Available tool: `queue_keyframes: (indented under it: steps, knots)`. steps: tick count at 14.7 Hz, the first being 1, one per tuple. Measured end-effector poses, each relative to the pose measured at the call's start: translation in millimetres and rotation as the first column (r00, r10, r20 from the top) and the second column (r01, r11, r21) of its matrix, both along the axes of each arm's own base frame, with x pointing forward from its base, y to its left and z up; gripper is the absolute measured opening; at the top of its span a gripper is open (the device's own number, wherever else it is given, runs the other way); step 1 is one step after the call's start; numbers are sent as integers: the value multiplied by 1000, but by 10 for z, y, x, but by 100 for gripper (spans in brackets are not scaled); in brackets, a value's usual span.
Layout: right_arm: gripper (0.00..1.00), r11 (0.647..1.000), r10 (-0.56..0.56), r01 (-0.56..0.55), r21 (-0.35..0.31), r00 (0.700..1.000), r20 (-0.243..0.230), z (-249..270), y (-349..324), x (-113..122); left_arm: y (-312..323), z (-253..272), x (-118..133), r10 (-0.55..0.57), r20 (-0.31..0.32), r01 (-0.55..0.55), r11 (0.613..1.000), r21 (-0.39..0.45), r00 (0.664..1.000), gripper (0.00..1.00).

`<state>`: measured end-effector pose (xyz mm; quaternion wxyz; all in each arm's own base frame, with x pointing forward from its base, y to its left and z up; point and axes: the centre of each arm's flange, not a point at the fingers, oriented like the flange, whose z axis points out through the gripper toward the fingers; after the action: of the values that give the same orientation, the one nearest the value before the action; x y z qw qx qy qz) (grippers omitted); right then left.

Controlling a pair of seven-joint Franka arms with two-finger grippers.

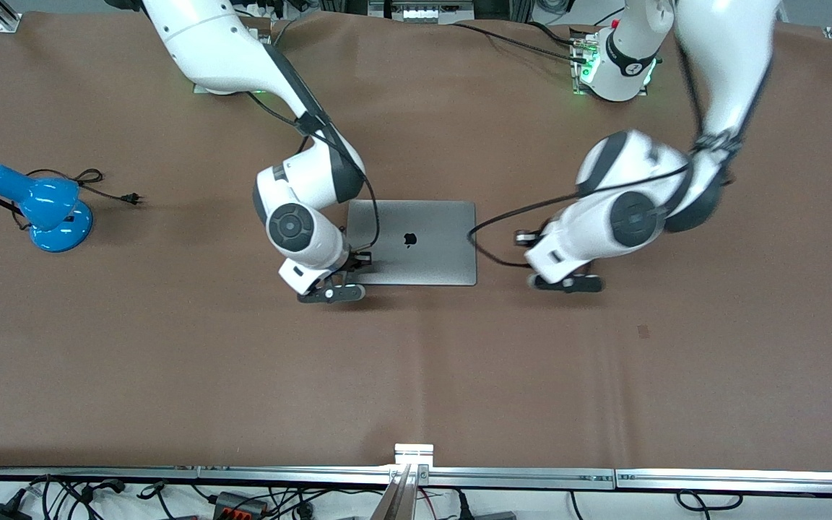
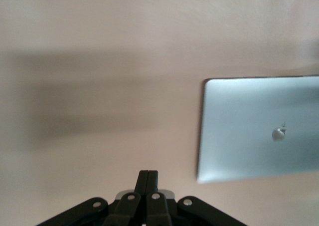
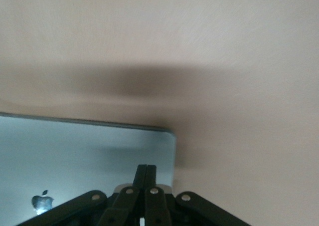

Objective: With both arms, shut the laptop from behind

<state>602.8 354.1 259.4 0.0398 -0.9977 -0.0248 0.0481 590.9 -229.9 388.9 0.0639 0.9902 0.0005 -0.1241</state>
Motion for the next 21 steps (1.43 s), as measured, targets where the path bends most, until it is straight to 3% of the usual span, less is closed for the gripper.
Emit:
queue_keyframes:
  steps: [1,5,8,9,11,15,19,21]
  knots:
    - [1,1000,-8,9,-5,1000,10,254,-111,72,219,363,-42,4,16,-4,1000,14,1000,9]
    - [1,997,18,-15,-70,999,43,1166,-707,212,1022,1387,-315,0,29,-2,998,62,1000,46]
    - [3,996,40,-37,-80,999,28,1593,-1260,275,1506,1774,-290,5,77,-14,993,115,997,70]
    - [4,996,39,-37,-83,999,22,1698,-1461,296,1595,1784,-283,-4,78,-7,990,142,997,83]
    - [19,996,29,-27,-88,999,23,1892,-1825,332,1637,1752,-283,-5,74,-7,987,160,997,99]
    - [52,996,3,-2,-90,1000,13,2327,-2094,314,1645,1741,-258,2,98,-18,987,161,995,100]
    - [93,993,-58,62,-104,997,45,2622,-2464,385,1653,1773,-248,26,115,-42,990,134,993,100]
    - [100,991,-88,96,-98,993,84,2849,-2747,445,1698,1776,-241,38,117,-53,991,125,992,100]
